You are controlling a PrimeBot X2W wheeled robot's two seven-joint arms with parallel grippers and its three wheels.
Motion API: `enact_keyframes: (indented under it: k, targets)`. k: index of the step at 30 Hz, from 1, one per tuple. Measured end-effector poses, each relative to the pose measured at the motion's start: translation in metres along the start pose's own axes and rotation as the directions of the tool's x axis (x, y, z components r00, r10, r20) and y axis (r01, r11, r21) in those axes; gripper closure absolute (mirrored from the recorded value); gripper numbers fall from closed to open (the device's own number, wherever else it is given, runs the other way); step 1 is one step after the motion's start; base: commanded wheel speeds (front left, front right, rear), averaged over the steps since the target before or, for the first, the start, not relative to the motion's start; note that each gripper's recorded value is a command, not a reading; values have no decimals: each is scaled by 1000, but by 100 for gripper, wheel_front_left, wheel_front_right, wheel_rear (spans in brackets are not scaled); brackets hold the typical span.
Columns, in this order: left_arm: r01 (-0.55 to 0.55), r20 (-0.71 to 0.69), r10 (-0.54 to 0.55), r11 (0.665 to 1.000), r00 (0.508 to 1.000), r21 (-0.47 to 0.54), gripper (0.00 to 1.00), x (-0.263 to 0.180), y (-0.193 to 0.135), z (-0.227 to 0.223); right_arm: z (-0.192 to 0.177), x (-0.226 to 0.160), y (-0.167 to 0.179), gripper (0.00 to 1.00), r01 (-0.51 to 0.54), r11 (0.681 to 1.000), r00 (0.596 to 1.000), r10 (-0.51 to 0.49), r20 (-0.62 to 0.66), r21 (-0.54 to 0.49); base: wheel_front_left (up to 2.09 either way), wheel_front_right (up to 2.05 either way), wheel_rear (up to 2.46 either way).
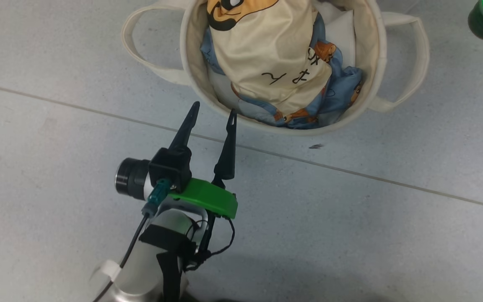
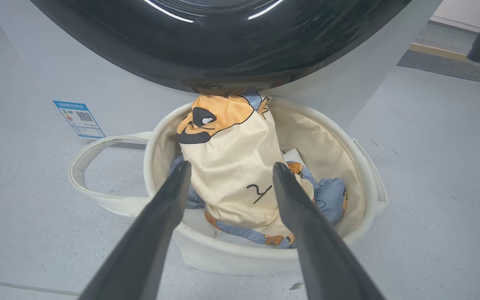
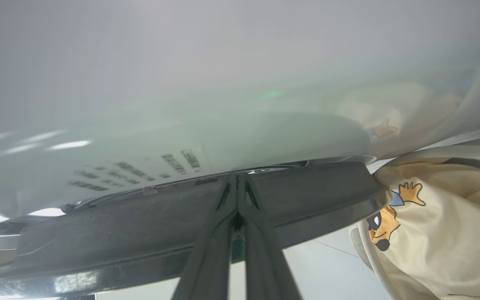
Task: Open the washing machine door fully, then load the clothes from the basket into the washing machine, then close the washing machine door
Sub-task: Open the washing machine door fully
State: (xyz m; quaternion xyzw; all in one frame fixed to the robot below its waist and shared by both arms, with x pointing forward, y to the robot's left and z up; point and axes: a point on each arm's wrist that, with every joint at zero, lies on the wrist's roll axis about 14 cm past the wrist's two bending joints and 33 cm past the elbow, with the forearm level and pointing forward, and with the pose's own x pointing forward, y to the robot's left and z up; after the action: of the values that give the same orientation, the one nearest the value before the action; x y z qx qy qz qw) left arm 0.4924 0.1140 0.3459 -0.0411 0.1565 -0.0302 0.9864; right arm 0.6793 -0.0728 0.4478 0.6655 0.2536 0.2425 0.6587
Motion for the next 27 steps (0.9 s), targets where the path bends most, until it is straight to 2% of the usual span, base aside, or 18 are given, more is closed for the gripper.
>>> enact_keyframes:
  k: [21,27]
  targets:
    - [14,-29,-14,1000,999,-18,0,-2,-6,-10,-6,23,14,100,-94,994,990,99,-100,50,0,0,0]
    - [-1,-25,1,1000,1000,-16,0,-3,-2,-8,-15,25,13,100,-82,996,983,86,-159,35,0,0,0]
